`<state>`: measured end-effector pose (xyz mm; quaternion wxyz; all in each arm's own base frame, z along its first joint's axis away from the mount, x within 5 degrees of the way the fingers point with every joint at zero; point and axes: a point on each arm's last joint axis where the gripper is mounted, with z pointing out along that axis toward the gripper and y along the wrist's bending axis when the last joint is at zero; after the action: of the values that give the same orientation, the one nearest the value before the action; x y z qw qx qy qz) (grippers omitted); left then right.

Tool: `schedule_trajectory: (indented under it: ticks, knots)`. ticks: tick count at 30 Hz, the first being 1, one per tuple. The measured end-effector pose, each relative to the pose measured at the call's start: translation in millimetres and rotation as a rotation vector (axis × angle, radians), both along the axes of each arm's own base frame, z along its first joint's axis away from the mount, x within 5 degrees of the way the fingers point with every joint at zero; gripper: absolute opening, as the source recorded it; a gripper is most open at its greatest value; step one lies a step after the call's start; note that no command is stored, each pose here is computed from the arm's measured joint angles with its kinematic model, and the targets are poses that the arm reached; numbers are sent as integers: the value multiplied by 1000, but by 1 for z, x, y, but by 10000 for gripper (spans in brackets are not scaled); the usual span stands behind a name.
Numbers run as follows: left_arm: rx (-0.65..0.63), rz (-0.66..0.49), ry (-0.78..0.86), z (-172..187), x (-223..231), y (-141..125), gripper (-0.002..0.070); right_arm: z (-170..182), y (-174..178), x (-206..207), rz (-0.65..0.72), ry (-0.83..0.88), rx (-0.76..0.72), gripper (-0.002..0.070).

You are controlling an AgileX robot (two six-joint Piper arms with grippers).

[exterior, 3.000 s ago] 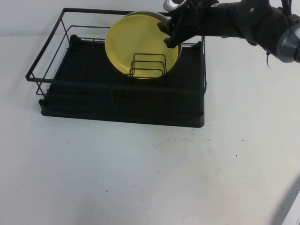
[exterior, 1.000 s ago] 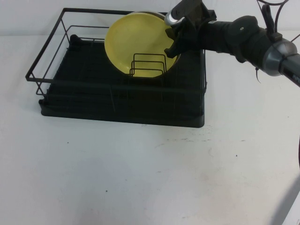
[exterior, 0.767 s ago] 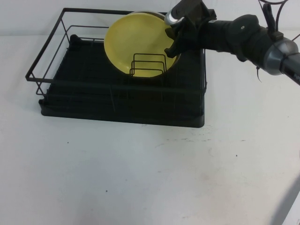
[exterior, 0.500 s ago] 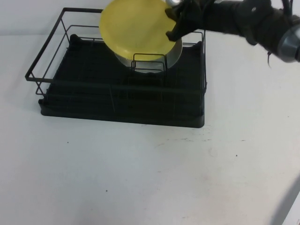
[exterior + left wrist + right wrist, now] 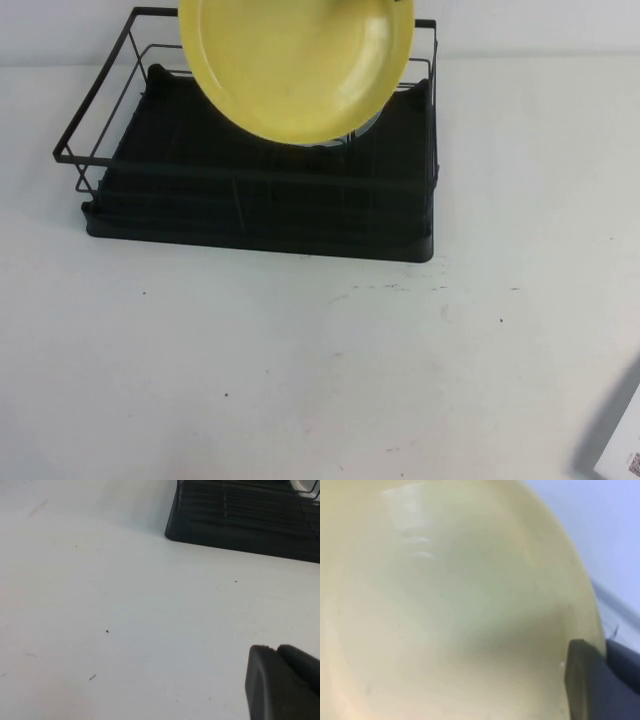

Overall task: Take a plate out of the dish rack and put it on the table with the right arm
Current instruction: Place the plate from the table

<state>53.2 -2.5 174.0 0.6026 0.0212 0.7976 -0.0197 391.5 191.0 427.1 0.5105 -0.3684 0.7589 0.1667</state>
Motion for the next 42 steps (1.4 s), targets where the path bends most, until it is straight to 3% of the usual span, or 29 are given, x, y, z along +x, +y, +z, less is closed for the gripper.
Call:
schedule_trajectory:
  ticks: [6,13,24,42]
  knots:
    - [0,0,0,0,0,0,-4,8,-20,-39,-70,267,-80,-10]
    - [0,0,0,0,0,0,-4,-5,-28,-89,-152,482,-56,-10]
    - [0,0,0,0,0,0,-4,-133,7,-144,-277,845,-2,-10]
    - [0,0,0,0,0,0,-4,-234,33,-99,-429,858,70,-10]
